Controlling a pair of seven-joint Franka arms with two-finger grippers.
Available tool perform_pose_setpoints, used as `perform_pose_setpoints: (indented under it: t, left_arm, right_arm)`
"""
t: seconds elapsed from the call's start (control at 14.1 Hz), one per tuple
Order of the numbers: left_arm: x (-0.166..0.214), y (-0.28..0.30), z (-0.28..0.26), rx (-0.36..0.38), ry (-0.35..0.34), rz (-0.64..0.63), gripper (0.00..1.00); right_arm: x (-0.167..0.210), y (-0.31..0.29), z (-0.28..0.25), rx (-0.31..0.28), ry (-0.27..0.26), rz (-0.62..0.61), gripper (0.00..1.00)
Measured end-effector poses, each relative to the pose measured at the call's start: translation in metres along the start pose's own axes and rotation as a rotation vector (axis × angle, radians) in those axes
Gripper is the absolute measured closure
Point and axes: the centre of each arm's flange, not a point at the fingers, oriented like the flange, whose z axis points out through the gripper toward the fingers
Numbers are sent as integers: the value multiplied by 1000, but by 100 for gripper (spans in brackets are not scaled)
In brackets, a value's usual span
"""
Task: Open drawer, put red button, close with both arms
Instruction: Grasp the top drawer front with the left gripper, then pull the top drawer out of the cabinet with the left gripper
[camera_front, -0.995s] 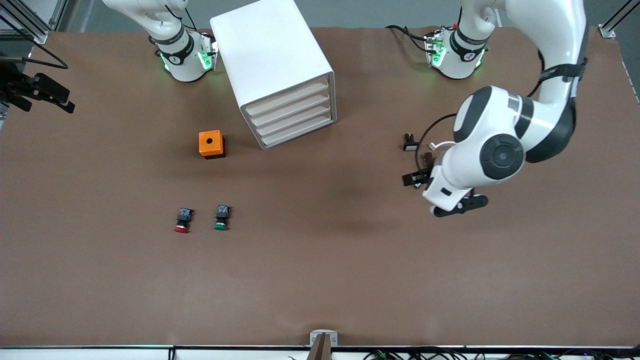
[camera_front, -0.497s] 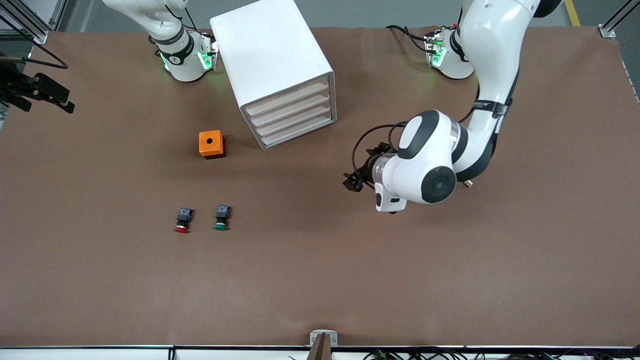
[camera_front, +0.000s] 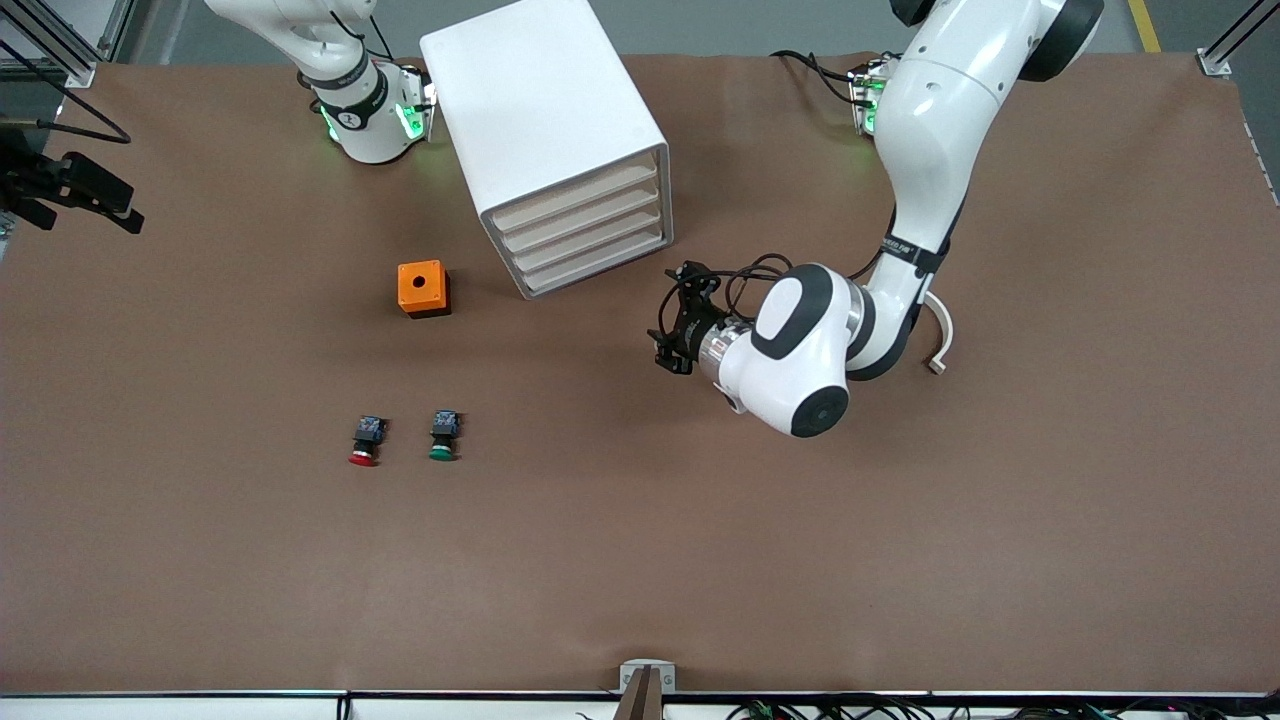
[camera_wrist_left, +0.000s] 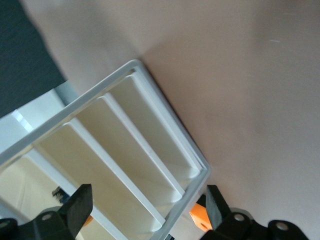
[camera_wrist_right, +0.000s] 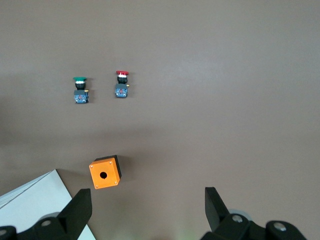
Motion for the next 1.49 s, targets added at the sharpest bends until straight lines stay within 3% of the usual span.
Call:
perform_pose_setpoints:
  t: [0.5,0.57,0.64,0.71,0.78,1.14,1.49]
  left_arm:
    - [19,17,62,296,-74,-375,2]
    - [19,18,73,328,-72,-406,8]
    - [19,20,85,355,-71,-428,21]
    - [18,21,96,379,-71,-437,34]
    - [18,21,104,399,-69,-440,37]
    - [15,17,140,479,-38,-448,40]
    - [-3,0,182,511,40,-488,48]
  right_arm:
    - [3,0,0,0,5,0,0]
    - [4,0,1,0,3,0,0]
    - [7,0,3,-1,0,0,0]
    - [10,0,6,-1,-6,0,0]
    - [14,-1,12,-2,-17,0,0]
    - [34,-1,40,-4,-62,-1,0]
    - [42,-1,46,-5,-62,-1,0]
